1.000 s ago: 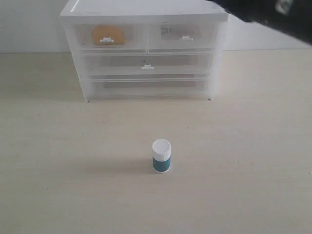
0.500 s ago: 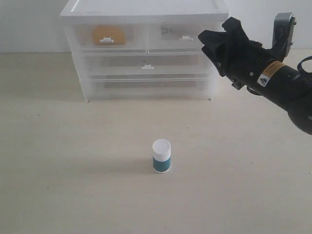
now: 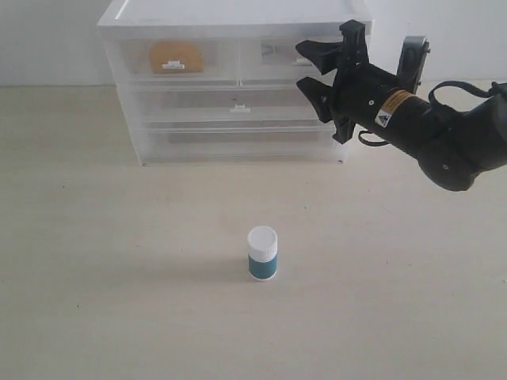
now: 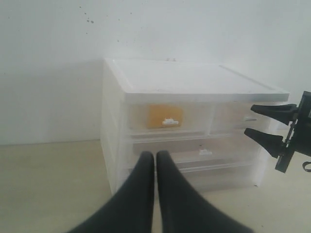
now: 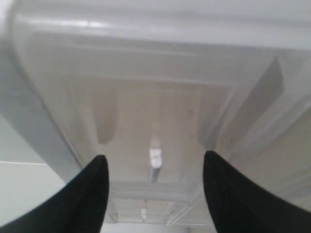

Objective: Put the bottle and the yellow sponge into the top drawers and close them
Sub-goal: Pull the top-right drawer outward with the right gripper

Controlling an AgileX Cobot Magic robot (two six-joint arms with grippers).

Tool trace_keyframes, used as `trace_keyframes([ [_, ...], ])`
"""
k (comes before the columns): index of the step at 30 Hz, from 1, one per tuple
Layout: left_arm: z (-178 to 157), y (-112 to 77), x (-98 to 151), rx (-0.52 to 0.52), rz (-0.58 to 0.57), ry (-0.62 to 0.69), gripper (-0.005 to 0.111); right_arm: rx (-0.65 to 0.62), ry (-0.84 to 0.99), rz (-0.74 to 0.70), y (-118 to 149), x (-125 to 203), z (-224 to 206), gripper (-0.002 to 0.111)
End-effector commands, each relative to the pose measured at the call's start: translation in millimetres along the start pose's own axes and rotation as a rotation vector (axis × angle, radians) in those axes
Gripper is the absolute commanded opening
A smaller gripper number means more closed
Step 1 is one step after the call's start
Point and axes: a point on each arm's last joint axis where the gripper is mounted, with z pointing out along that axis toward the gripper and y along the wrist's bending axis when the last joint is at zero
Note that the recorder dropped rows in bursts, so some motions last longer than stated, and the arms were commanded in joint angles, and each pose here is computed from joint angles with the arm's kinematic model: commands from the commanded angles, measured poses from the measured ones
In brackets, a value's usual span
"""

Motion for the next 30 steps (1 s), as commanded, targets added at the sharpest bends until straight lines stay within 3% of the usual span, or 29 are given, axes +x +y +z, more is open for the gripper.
trace_keyframes([
  [1, -0.6, 0.0, 0.9, 0.0, 0.001, 0.001, 0.004, -0.037, -0.017, -0.013, 3.1, -3.4, 4.4, 0.039],
  [5, -0.6, 0.0, 0.9, 0.0, 0.001, 0.001, 0.004, -0.042, 0.0, -0.028, 3.5, -2.4, 4.1, 0.0],
  [10, -0.6, 0.7, 1.1, -0.007, 0.006, 0.003, 0.004, -0.125, 0.102, -0.098, 5.4, 10.7, -3.8, 0.0],
  [12, -0.6, 0.7, 1.1, -0.007, 0.01, 0.003, 0.004, -0.072, 0.09, -0.08, -3.1, 17.3, -19.7, 0.0],
  [17, -0.6, 0.7, 1.1, -0.007, 0.01, 0.003, 0.004, 0.034, 0.095, -0.271, -5.2, 39.4, -78.0, 0.0],
  [22, -0.6, 0.7, 1.1, -0.007, 0.01, 0.003, 0.004, 0.018, 0.264, -0.427, 9.8, 68.8, -121.5, 0.0],
  [26, -0.6, 0.7, 1.1, -0.007, 0.01, 0.003, 0.004, 0.012, 0.282, -0.444, 13.3, 73.2, -129.7, 0.0],
  [30, -0.6, 0.7, 1.1, -0.007, 0.01, 0.003, 0.004, 0.058, 0.31, -0.451, 9.1, 74.7, -130.1, 0.018],
])
